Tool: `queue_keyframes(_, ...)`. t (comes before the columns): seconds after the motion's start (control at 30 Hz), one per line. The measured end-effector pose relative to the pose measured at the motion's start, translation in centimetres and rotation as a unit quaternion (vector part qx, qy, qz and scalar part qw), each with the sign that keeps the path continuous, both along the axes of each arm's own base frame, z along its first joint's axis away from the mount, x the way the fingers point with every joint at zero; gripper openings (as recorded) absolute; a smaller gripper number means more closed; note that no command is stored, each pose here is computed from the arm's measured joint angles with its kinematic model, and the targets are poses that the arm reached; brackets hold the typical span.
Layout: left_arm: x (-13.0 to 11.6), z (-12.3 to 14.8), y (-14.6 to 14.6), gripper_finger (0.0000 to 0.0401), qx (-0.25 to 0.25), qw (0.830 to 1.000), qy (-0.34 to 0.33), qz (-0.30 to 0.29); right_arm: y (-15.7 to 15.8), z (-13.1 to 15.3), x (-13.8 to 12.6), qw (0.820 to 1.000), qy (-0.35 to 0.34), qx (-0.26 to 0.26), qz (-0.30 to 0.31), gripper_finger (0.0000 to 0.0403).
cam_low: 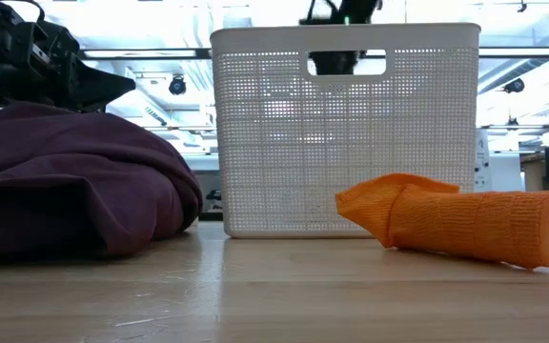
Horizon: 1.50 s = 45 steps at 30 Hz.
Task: Pick & place medical supplies in basket/bin
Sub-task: Put the orange bandage into the white bin
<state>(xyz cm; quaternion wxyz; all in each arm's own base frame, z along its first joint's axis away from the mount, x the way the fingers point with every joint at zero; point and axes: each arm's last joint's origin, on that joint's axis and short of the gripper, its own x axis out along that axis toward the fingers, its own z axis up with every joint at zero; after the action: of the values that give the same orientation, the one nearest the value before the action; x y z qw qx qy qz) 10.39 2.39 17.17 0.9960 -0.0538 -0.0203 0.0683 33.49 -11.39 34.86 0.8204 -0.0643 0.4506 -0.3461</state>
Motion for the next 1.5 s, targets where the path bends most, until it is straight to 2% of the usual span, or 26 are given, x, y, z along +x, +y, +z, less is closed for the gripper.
queue_keyframes(0.07, 0.0, 0.0, 0.0, 0.0001, 0.0, 1.0, 0.0, 0.0, 0.8, 2.3, -0.4, 0.997, -0.062, 0.05, 0.003, 0.0242)
queue_keyframes(0.2, 0.0, 0.0, 0.0, 0.0001, 0.0, 1.0, 0.0, 0.0, 3.7, 6.7, -2.3, 0.975, -0.157, 0.154, 0.031, 0.0234)
queue_keyframes(0.33, 0.0, 0.0, 0.0, 0.0001, 0.0, 1.0, 0.0, 0.0, 8.7, 10.0, -4.5, 0.956, -0.215, 0.181, 0.08, 0.0227)
queue_keyframes(0.47, 0.0, 0.0, 0.0, 0.0001, 0.0, 1.0, 0.0, 0.0, 14.2, 10.7, -6.2, 0.938, -0.225, 0.221, 0.147, 0.0226)
queue_keyframes(0.73, 0.0, 0.0, 0.0, 0.0001, 0.0, 1.0, 0.0, 0.0, 25.3, 6.1, -7.7, 0.914, -0.162, 0.317, 0.193, 0.0226)
queue_keyframes(0.83, 0.0, 0.0, 0.0, 0.0001, 0.0, 1.0, 0.0, 0.0, 28.8, 3.7, -7.8, 0.912, -0.149, 0.34, 0.175, 0.0226)
queue_keyframes(0.93, 0.0, 0.0, 0.0, 0.0001, 0.0, 1.0, 0.0, 0.0, 31.3, 1.6, -7.9, 0.915, -0.145, 0.357, 0.122, 0.0226)
queue_keyframes(1.1, 0.0, 0.0, 0.0, 0.0001, 0.0, 1.0, 0.0, 0.0, 32.9, -2.3, -7.7, 0.917, -0.141, 0.373, 0.0, 0.0232)
queue_keyframes(1.23, 0.0, 0.0, 0.0, 0.0001, 0.0, 1.0, 0.0, 0.0, 33.2, -5.5, -7.3, 0.92, -0.125, 0.362, -0.084, 0.026)
queue_keyframes(1.5, 0.0, 0.0, 0.0, 0.0001, 0.0, 1.0, 0.001, 0.0, 33.8, -11.3, -6.5, 0.932, -0.099, 0.314, -0.153, 0.0328)
